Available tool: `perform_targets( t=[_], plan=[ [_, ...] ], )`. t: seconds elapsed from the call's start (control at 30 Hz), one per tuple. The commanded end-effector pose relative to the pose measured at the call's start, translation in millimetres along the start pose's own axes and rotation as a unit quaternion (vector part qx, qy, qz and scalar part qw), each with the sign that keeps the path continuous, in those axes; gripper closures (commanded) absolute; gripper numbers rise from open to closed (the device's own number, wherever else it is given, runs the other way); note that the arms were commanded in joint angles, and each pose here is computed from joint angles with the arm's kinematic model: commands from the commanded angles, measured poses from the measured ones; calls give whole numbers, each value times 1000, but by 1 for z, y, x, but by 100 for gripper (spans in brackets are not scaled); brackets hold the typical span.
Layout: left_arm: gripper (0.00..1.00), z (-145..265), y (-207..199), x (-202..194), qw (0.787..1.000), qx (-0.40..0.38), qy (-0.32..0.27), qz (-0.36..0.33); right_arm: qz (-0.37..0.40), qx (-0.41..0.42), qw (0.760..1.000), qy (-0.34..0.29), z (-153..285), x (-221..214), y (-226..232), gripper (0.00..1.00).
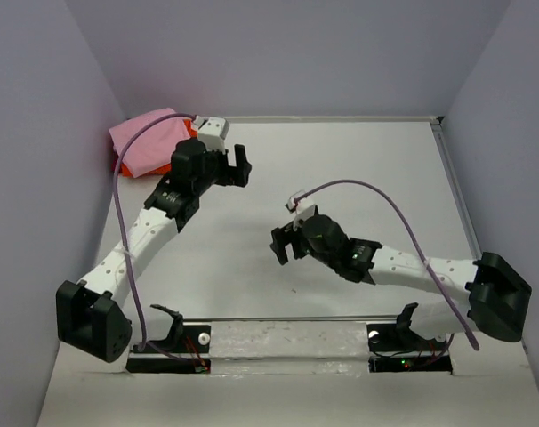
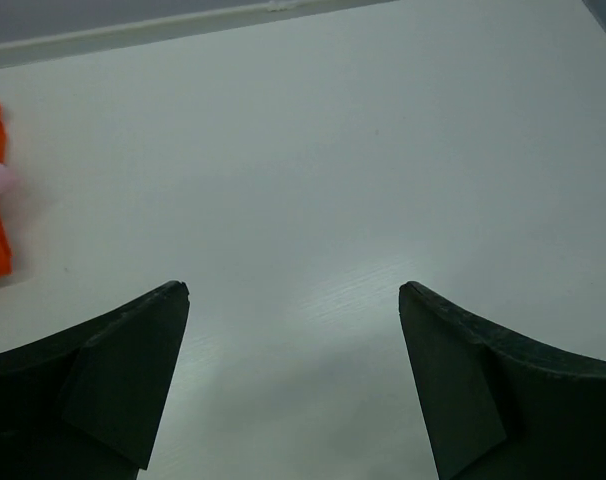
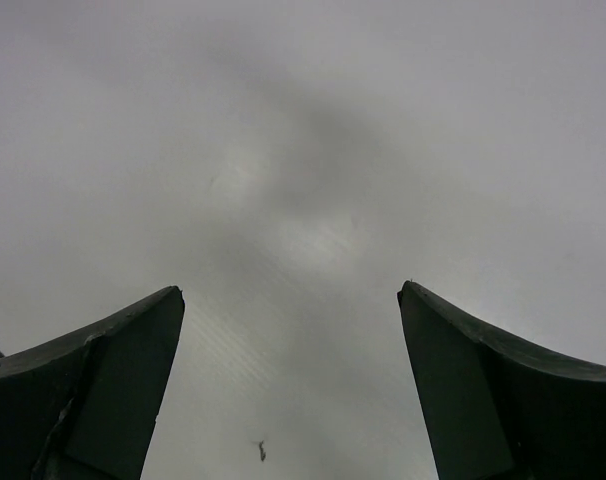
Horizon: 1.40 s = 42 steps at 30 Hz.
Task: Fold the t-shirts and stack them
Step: Put the neatly folded tshirt into the corner of the board with the left arm
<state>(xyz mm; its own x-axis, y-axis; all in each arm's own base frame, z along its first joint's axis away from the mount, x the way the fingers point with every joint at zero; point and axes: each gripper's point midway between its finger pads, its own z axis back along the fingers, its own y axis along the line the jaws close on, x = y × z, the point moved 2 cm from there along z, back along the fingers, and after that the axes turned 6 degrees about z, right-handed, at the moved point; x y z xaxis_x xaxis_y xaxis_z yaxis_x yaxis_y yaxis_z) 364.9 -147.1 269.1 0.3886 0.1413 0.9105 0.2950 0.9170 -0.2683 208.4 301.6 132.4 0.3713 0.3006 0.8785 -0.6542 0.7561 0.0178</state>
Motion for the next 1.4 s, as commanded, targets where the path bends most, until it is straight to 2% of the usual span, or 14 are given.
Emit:
perform_targets(
  t=[0.0,0.03,0.1,0.13,0.27,0.43,0.53,0.7,0.8,0.9,1.07,1.37],
  plan=[
    [1,9,-18,-36,1000,3,18,18,-30,-68,995,-59,7,72,-50,6],
    [1,11,-19,-31,1000,5,-16,24,-37,-89,993,-64,8,80,-62,6],
    [1,20,-13,-59,998,4,-27,57,-40,-110,991,-67,12,92,-81,6],
    [1,22,-14,-55,996,-4,-56,67,-43,-132,988,-70,13,96,-96,6],
    [1,31,-5,-72,993,14,-71,89,-64,-203,974,-78,22,101,-134,6],
    [1,32,0,-77,993,31,-81,84,-122,-254,957,-73,19,87,-187,6],
    [1,25,-1,-88,993,27,-73,94,-149,-291,944,-34,11,49,-214,5],
    [1,23,10,-135,994,34,-49,93,-169,-310,935,-25,8,9,-218,5],
    [1,23,15,-142,994,40,-51,85,-181,-299,937,-16,7,-12,-214,4],
    [1,25,18,-144,994,41,-62,82,-186,-288,939,-35,4,-8,-212,4],
    [1,25,22,-148,993,49,-72,82,-197,-289,936,-29,3,-18,-211,4],
    [1,17,21,-157,995,49,-48,77,-206,-250,945,-38,-7,-16,-200,4]
  ],
)
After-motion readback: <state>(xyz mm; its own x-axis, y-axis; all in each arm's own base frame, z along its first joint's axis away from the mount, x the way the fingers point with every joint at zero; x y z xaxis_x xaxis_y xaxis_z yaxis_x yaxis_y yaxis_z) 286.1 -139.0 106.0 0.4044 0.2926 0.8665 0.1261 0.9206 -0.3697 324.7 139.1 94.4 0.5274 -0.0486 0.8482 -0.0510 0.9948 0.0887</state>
